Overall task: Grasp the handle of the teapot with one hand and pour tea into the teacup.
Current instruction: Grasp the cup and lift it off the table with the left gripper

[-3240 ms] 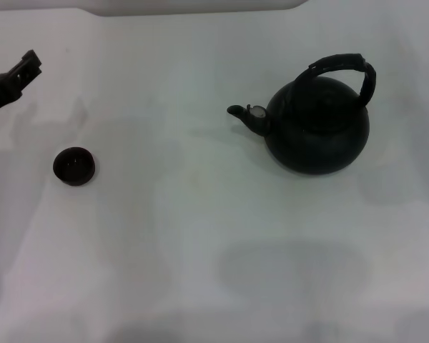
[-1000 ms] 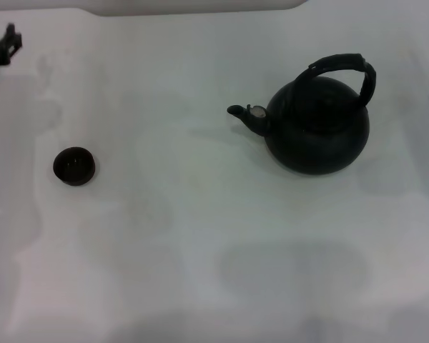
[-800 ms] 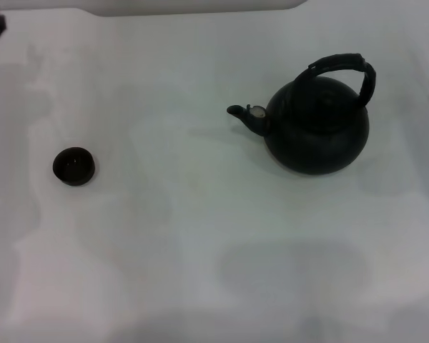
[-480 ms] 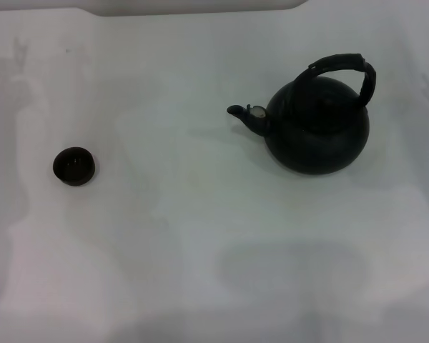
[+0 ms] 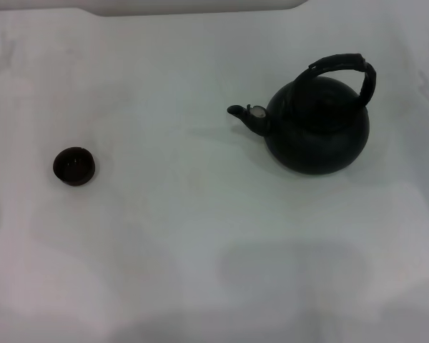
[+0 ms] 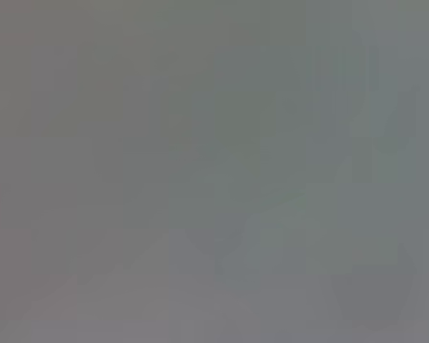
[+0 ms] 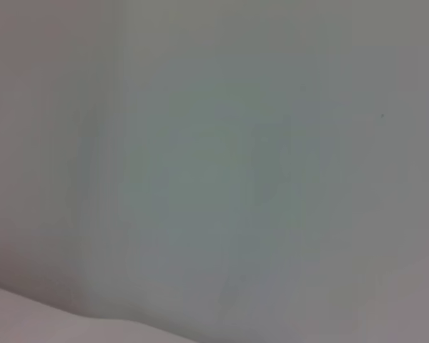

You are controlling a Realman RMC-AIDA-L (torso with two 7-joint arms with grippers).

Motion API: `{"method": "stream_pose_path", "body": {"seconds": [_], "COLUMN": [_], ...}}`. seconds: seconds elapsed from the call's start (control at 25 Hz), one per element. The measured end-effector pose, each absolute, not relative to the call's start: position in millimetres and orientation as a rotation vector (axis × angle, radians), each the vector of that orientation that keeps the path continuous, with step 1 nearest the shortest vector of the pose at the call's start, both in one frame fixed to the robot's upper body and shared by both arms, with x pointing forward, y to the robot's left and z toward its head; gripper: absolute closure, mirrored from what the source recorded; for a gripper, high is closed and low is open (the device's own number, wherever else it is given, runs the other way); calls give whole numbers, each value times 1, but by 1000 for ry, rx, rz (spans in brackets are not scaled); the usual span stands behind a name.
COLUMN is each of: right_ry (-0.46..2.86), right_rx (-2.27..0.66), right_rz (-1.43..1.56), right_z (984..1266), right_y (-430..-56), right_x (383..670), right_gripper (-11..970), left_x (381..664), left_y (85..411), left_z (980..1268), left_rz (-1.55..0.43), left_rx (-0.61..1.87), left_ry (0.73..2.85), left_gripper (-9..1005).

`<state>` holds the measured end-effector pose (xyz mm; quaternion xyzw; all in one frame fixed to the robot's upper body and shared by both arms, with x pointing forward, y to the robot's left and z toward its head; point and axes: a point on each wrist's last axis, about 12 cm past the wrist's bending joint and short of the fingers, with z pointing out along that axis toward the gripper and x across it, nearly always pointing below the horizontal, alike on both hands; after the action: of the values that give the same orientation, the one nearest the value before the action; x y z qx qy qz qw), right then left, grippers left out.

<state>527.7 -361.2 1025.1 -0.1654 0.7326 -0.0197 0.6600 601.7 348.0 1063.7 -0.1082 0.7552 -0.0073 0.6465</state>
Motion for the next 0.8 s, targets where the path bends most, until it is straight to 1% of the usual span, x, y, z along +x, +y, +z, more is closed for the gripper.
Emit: {"method": "stream_pose_path", "body": {"seconds": [0.2,0.36,0.6,0.8], "right_ry": [1658,1659,1658,1652], "right_rx": [-372,-372,-372,-380], "right_rz": [-45,-46,-46,-41], "right_z": [1024,1024,1024,1026], "right_y": [-362,-363,-362,-361], "right_x": [526,525,525,528], "right_gripper": [103,103,103,104], "left_x": [597,593,584,573], "left_y": [339,336,322,316], "left_z": [1065,1064,1057,1049], "left_rz": [-136,-234,-399,-535], "left_rx": [-152,-128,-12,80], "left_ry": [1675,1660,1722,1836], "left_gripper": [135,134,134,135]}}
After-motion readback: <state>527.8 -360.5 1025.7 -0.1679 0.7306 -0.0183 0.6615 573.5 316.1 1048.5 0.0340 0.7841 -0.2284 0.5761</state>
